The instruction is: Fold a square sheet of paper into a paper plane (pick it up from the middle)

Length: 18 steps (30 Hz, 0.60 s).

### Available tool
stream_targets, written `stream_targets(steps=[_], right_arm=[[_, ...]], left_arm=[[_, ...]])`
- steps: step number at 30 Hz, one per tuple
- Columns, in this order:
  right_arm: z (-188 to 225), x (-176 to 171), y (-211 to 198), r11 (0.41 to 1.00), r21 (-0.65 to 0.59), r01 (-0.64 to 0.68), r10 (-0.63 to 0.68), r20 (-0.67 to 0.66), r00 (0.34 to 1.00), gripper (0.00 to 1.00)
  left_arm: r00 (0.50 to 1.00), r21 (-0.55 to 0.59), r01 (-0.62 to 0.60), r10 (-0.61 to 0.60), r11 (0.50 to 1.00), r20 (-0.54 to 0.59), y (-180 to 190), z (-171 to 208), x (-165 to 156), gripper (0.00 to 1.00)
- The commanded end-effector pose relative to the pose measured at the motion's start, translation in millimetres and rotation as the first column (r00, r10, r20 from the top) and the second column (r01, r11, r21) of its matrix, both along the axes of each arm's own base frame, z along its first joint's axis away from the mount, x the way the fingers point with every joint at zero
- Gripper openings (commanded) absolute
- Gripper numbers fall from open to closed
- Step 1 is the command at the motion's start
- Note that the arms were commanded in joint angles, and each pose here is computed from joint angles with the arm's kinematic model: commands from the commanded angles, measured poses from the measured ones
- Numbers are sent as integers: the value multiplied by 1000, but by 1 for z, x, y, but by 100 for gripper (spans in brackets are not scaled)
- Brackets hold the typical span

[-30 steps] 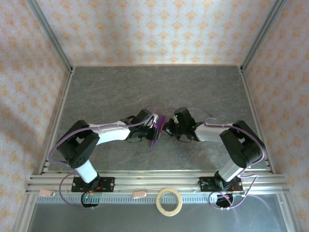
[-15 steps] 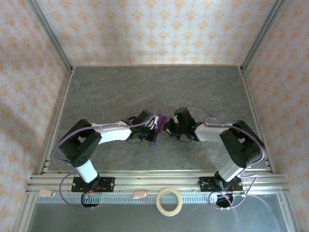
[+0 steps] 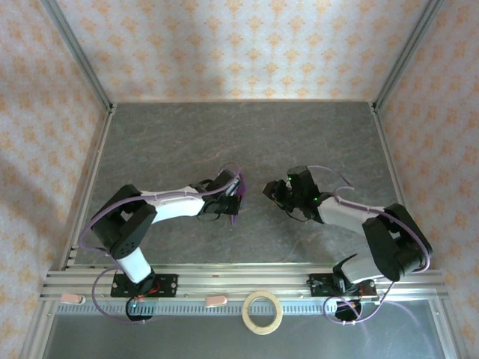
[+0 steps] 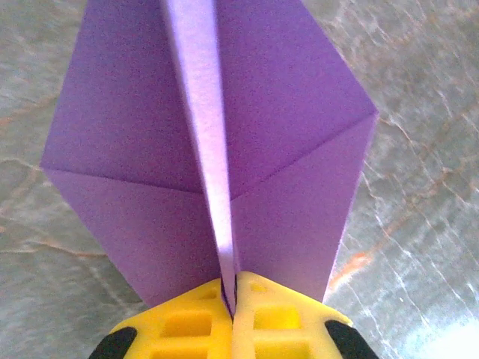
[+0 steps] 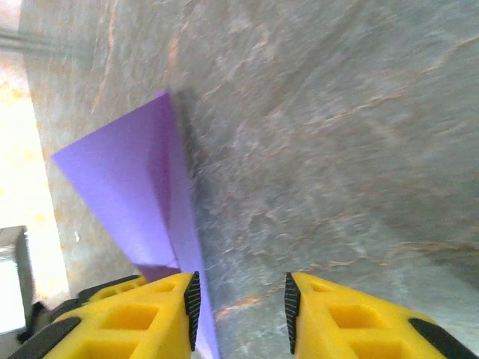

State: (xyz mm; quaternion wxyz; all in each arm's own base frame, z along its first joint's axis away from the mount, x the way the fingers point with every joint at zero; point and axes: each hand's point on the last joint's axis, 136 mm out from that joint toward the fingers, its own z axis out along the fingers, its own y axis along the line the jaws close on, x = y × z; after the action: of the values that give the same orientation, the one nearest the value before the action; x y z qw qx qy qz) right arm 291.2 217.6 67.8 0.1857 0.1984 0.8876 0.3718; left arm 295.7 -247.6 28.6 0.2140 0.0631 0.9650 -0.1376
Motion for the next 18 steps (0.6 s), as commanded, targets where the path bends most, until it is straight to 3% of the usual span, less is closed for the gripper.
stream_targets(steps=[1,18], right_arm=[[-10,-6,-11,999,-38,18,-18,-14,1000,37],[-18,-7,-4,1000,-19,-11,11,-35,999,38]], left_arm=[[995,71,-100,99,992,24,15,9,9,8],[994,165,-98,104,981,-29,20,-3,9,12]])
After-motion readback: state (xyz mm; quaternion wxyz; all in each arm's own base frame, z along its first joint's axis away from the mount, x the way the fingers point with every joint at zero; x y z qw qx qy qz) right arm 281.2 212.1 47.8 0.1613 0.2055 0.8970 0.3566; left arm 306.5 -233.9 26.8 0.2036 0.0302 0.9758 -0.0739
